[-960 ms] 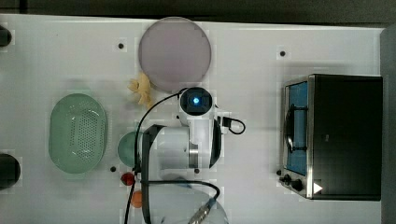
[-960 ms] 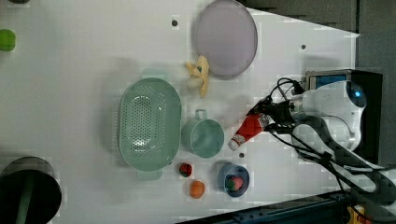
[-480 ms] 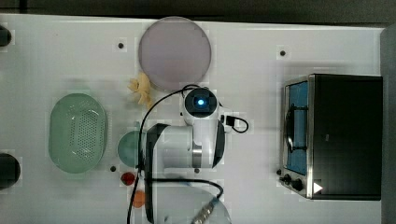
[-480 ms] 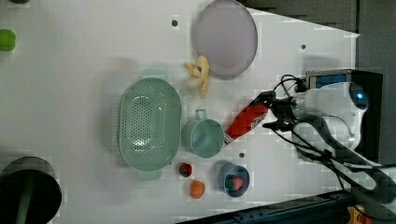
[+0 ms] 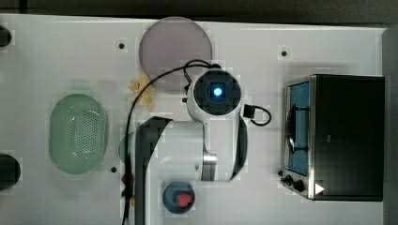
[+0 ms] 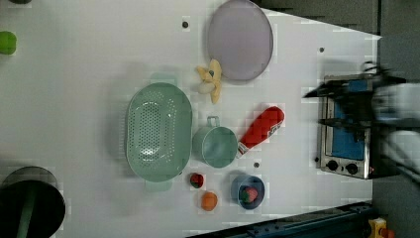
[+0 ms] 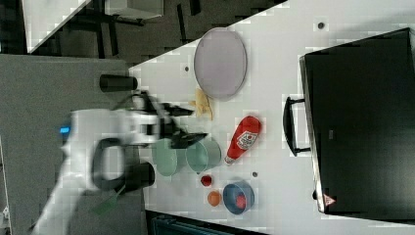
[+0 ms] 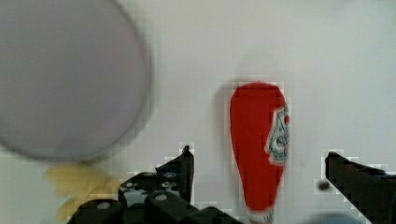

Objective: Pick Ketchup from oven and place it on table.

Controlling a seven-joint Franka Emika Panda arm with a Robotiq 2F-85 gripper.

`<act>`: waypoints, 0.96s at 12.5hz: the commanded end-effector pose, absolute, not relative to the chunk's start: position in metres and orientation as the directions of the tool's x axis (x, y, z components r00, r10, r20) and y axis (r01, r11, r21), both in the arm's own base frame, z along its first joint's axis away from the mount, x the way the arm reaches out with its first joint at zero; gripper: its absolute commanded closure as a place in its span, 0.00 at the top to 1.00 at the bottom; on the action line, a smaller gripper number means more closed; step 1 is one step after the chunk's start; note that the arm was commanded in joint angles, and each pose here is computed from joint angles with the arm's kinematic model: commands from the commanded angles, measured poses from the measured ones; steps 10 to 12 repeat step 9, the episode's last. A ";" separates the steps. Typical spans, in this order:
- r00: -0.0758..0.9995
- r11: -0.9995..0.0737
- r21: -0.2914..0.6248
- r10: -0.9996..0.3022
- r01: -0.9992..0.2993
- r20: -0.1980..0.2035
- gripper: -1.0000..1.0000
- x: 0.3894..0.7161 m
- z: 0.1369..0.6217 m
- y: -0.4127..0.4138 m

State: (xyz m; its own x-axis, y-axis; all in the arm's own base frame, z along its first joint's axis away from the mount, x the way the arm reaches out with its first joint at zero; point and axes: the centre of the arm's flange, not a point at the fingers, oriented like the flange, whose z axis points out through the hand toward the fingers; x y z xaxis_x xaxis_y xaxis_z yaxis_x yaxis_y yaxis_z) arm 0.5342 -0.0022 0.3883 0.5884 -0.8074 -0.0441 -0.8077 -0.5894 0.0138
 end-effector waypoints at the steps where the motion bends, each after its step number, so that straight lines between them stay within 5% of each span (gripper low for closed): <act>1: 0.555 -0.553 -0.106 -0.832 -0.826 0.018 1.00 0.534 0.537 -0.002; 6: 0.559 -0.560 0.006 -0.827 -0.828 -0.062 1.00 0.501 0.624 -0.007; 12: 0.556 -0.557 0.006 -0.829 -0.830 -0.063 1.00 0.500 0.629 -0.009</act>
